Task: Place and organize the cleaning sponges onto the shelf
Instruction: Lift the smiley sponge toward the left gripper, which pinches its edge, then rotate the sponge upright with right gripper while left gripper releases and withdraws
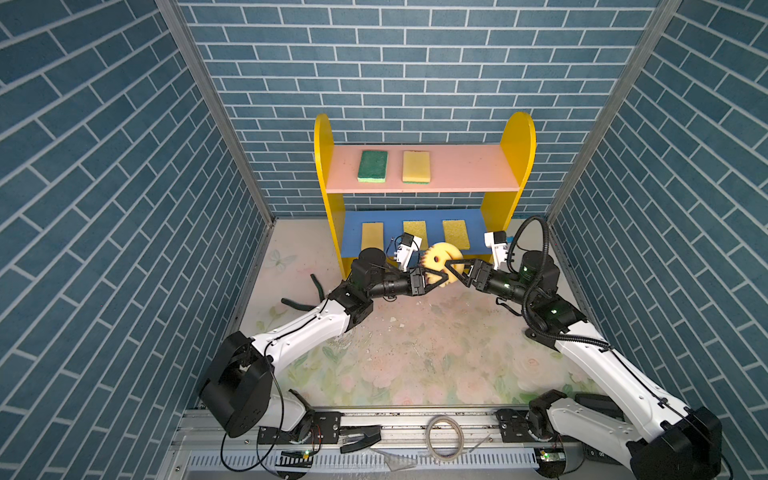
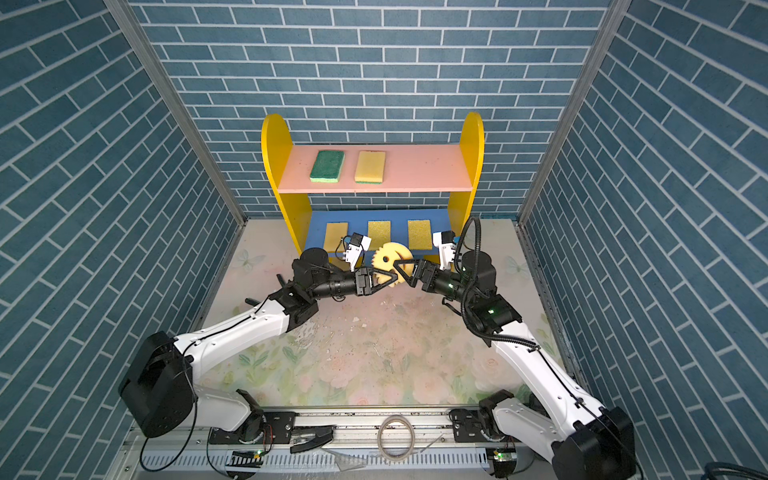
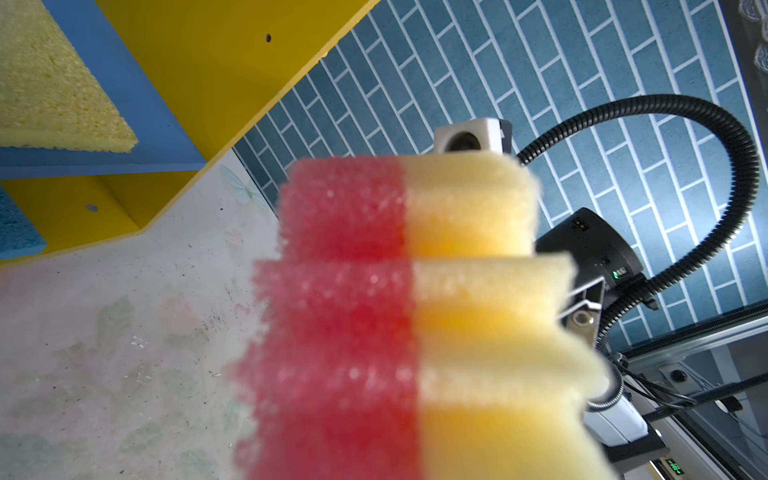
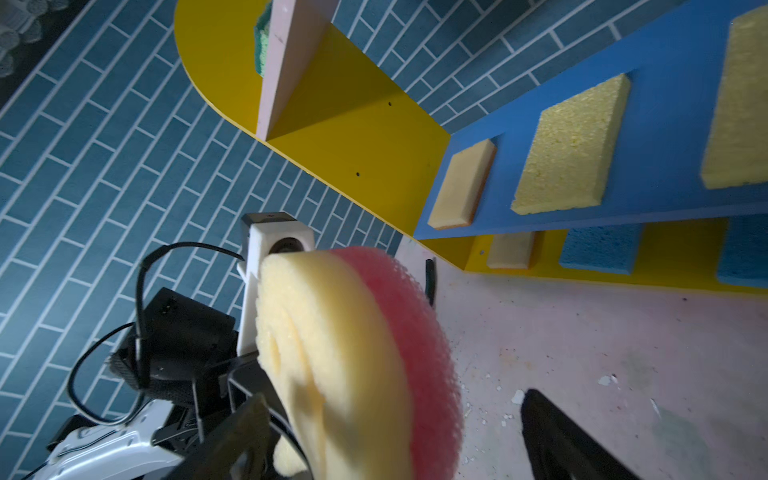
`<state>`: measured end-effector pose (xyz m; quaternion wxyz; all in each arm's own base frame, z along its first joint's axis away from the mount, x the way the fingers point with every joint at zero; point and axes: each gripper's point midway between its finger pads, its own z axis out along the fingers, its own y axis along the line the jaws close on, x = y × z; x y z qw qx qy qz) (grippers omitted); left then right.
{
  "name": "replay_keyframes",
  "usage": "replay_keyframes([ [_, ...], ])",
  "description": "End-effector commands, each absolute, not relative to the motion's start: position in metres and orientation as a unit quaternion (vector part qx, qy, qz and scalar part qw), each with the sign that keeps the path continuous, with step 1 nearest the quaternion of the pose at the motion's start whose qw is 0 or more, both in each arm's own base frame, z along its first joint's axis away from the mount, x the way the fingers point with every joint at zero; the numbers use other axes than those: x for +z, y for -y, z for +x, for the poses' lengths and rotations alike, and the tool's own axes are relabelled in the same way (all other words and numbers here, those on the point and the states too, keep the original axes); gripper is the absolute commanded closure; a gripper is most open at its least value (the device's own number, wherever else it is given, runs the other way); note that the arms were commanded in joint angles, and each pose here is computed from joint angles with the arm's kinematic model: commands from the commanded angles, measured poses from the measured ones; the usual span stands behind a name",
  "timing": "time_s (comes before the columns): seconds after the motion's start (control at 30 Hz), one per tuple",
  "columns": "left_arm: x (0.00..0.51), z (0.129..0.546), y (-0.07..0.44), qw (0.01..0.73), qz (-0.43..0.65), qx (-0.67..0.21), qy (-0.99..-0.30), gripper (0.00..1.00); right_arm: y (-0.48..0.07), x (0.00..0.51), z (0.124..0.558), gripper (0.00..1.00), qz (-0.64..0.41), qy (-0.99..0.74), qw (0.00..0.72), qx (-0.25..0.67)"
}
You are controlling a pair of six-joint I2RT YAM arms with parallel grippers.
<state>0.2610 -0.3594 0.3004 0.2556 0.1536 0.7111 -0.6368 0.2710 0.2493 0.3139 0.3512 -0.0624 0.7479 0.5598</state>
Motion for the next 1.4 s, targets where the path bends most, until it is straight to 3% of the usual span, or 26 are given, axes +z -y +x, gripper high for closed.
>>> replay_keyframes([
  [0.0, 0.323, 0.252, 0.361, 0.247, 0.175, -0.661, -0.687, 0.68, -0.26, 0.338, 0.263, 0.15, -0.097, -0.698, 0.347, 0.619],
  [0.57, 0.335, 0.26, 0.364, 0.224, 0.149, -0.709, -0.651, 0.67, -0.255, 0.358, 0.257, 0.72, -0.088, -0.666, 0.344, 0.656],
  [0.73, 0.343, 0.258, 0.36, 0.242, 0.153, -0.702, -0.652, 0.45, -0.253, 0.361, 0.257, 0.8, -0.085, -0.666, 0.349, 0.654],
  [0.9, 0.33, 0.261, 0.341, 0.305, 0.168, -0.605, -0.716, 0.38, -0.251, 0.372, 0.255, 0.84, -0.092, -0.666, 0.358, 0.647],
  [1.13, 0.34, 0.267, 0.267, 0.441, 0.153, -0.409, -0.784, 0.33, -0.246, 0.378, 0.256, 0.87, -0.094, -0.686, 0.377, 0.615],
  [1.27, 0.348, 0.269, 0.211, 0.517, 0.113, -0.298, -0.794, 0.3, -0.243, 0.385, 0.261, 0.88, -0.093, -0.693, 0.392, 0.597],
  [1.37, 0.353, 0.264, 0.191, 0.539, 0.104, -0.264, -0.793, 0.29, -0.244, 0.39, 0.265, 0.89, -0.096, -0.699, 0.392, 0.59],
])
